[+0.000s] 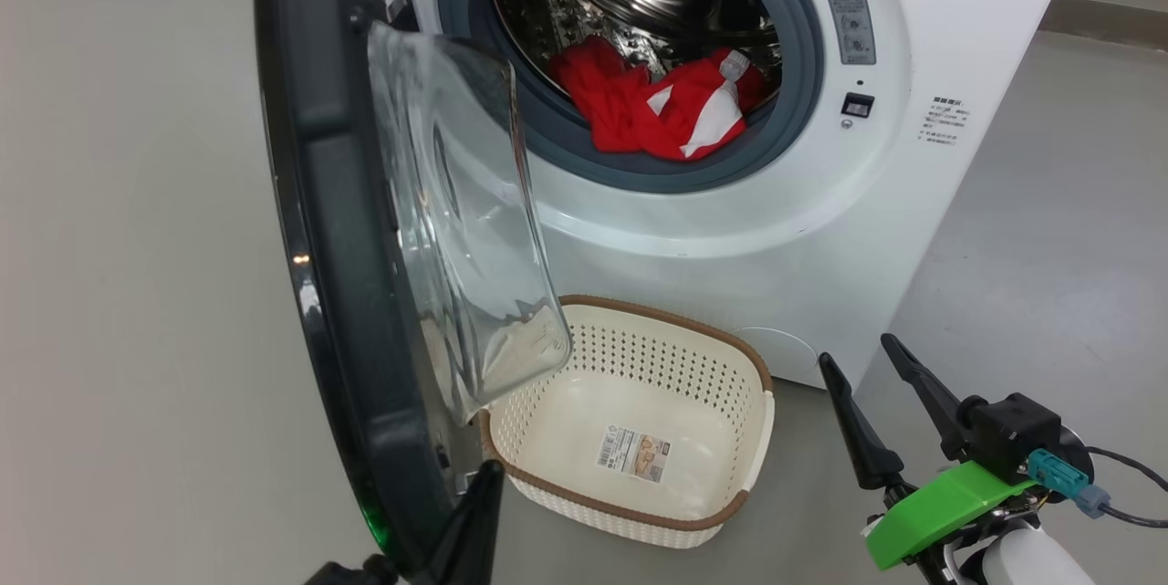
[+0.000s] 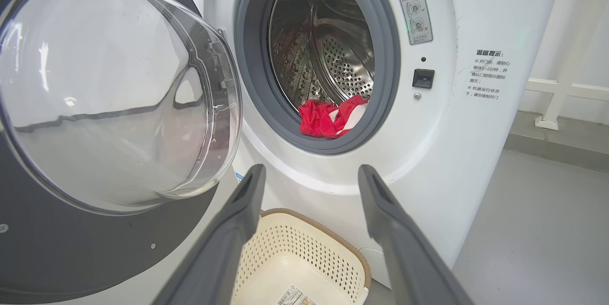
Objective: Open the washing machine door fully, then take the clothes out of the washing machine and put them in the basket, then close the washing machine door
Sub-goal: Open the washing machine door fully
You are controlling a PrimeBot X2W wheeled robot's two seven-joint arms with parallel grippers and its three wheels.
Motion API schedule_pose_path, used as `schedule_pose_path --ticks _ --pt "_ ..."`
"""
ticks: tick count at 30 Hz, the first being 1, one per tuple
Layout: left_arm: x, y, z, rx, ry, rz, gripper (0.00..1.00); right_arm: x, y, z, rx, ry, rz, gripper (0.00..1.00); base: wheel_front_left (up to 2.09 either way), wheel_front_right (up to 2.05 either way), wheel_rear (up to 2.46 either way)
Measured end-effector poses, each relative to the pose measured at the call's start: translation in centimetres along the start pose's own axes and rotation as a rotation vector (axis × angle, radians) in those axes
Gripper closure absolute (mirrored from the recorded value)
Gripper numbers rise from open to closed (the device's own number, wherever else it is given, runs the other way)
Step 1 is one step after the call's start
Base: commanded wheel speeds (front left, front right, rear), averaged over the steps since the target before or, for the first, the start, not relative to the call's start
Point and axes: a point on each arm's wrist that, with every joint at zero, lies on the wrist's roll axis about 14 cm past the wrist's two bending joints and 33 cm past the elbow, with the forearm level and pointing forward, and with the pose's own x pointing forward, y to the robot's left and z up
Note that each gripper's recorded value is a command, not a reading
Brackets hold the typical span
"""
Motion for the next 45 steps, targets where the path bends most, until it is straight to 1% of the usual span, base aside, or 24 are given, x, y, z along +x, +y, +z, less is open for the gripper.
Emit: schedule_pose_path --ticks 3,15,18,19,26,37,45 --pt "0.1 1.2 0.2 0.003 -0.005 0.038 1.00 0.0 0.1 0.1 0.000 -0.002 0.002 0.00 0.00 0.00 0.00" --pt "-0.5 3.6 0.9 0.017 -0.025 0.114 1.00 0.5 0.9 0.4 0.002 -0.012 0.023 0.00 0.00 0.00 0.00" --pt "-1.2 5.1 1.5 0.026 -0.043 0.163 1.00 0.8 1.5 0.3 0.008 -0.011 0.038 0.00 0.00 0.00 0.00" --pt "-1.2 5.1 1.5 0.026 -0.043 0.163 1.00 0.8 1.5 0.3 0.008 -0.011 0.038 0.00 0.00 0.00 0.00" --pt "-2.5 8.3 2.6 0.066 -0.065 0.261 1.00 1.0 2.5 -0.4 0.023 0.004 0.061 0.00 0.00 0.00 0.00" --pt "-4.3 14.1 4.7 0.144 -0.090 0.413 1.00 1.2 2.5 -1.0 0.029 0.019 0.067 0.00 0.00 0.00 0.00" --pt "-4.3 16.6 5.9 0.188 -0.099 0.463 1.00 1.2 2.0 -1.7 0.030 0.038 0.060 0.00 0.00 0.00 0.00"
